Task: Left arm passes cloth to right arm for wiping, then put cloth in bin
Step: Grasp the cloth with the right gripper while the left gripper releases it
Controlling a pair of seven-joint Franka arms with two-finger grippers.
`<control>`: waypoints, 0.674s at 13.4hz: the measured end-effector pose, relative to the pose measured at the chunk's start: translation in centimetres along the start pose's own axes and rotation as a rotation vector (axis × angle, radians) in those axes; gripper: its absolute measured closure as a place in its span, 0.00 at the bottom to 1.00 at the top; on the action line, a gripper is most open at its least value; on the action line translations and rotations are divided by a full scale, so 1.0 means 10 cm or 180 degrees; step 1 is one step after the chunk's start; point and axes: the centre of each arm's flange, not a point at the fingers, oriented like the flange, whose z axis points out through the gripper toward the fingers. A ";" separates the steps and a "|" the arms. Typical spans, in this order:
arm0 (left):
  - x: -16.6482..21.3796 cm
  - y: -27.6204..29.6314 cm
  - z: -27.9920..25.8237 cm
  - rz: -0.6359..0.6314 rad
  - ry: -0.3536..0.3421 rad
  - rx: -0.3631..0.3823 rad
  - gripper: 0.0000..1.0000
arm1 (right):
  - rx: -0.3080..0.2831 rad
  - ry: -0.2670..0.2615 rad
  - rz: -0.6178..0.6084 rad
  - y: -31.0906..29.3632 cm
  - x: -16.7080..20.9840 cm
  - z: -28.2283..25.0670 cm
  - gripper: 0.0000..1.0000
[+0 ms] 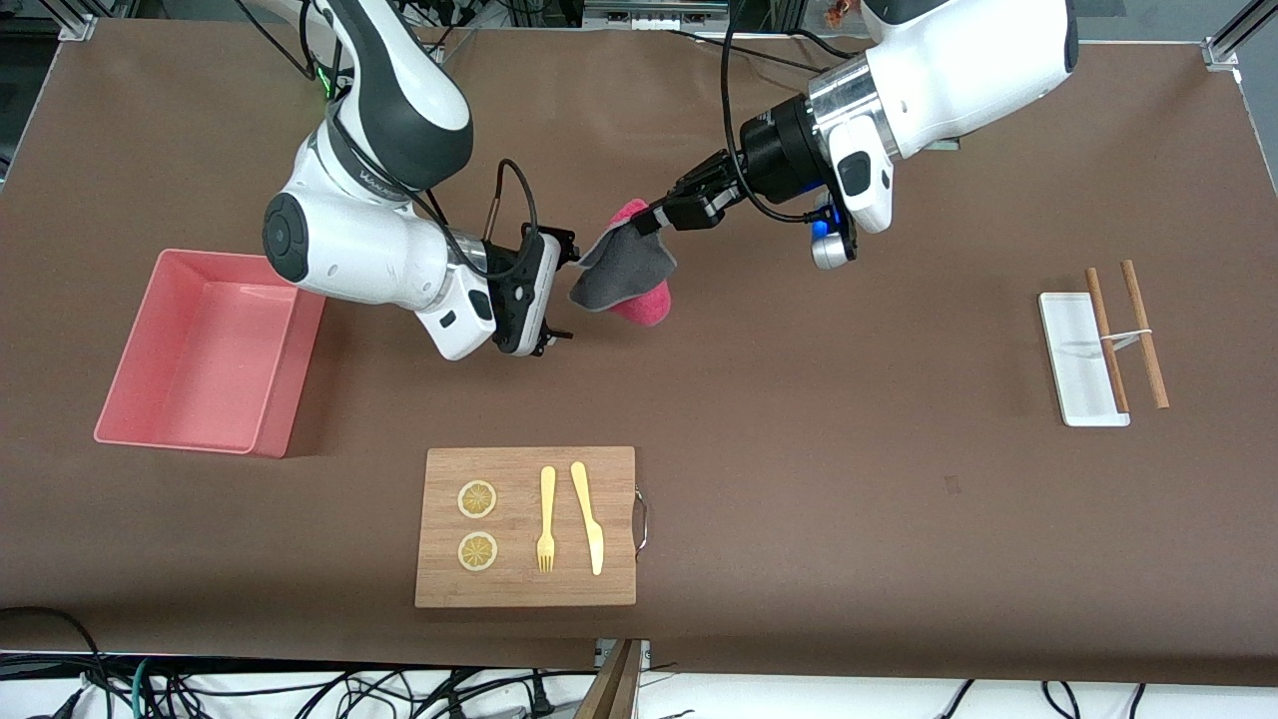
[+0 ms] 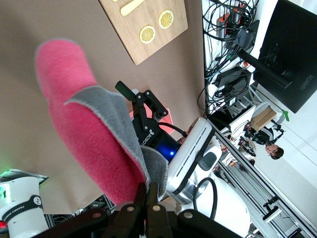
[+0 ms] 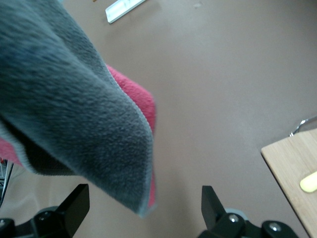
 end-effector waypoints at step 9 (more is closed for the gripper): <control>-0.02 0.00 0.01 0.0003 -0.0006 0.0005 0.98 | -0.0090 0.0133 -0.0655 -0.42 0.36 0.21 0.09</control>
